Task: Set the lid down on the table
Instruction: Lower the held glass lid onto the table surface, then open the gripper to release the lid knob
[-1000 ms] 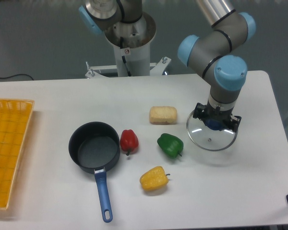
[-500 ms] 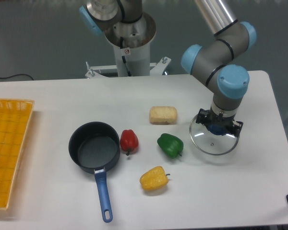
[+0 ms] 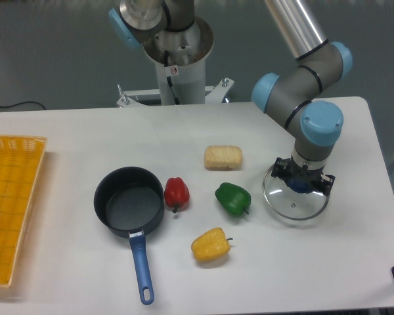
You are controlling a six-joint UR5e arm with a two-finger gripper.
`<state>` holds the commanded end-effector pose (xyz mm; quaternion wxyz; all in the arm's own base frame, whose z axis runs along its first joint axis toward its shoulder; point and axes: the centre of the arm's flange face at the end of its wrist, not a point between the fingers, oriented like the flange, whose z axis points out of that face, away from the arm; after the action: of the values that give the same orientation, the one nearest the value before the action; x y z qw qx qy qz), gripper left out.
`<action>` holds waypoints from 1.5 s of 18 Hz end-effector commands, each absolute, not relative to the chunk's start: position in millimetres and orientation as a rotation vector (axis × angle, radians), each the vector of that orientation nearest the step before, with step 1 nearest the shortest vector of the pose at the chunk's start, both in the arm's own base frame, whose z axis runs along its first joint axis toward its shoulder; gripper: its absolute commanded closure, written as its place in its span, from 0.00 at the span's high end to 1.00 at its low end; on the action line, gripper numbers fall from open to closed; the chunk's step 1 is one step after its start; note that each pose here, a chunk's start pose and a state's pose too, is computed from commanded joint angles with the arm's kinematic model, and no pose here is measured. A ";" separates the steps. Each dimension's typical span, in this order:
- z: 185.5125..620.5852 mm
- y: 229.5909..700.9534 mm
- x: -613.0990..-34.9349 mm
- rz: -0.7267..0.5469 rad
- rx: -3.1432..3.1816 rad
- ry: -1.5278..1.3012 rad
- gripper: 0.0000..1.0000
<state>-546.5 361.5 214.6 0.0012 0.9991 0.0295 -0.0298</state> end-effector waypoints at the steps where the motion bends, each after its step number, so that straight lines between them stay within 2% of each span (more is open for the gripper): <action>1: 214.7 362.5 -546.1 -0.095 3.139 0.090 0.56; 27: 197.2 366.2 -547.5 -0.079 3.166 0.090 0.56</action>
<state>-547.5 366.2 197.2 -0.0135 0.9992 0.0283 -0.0251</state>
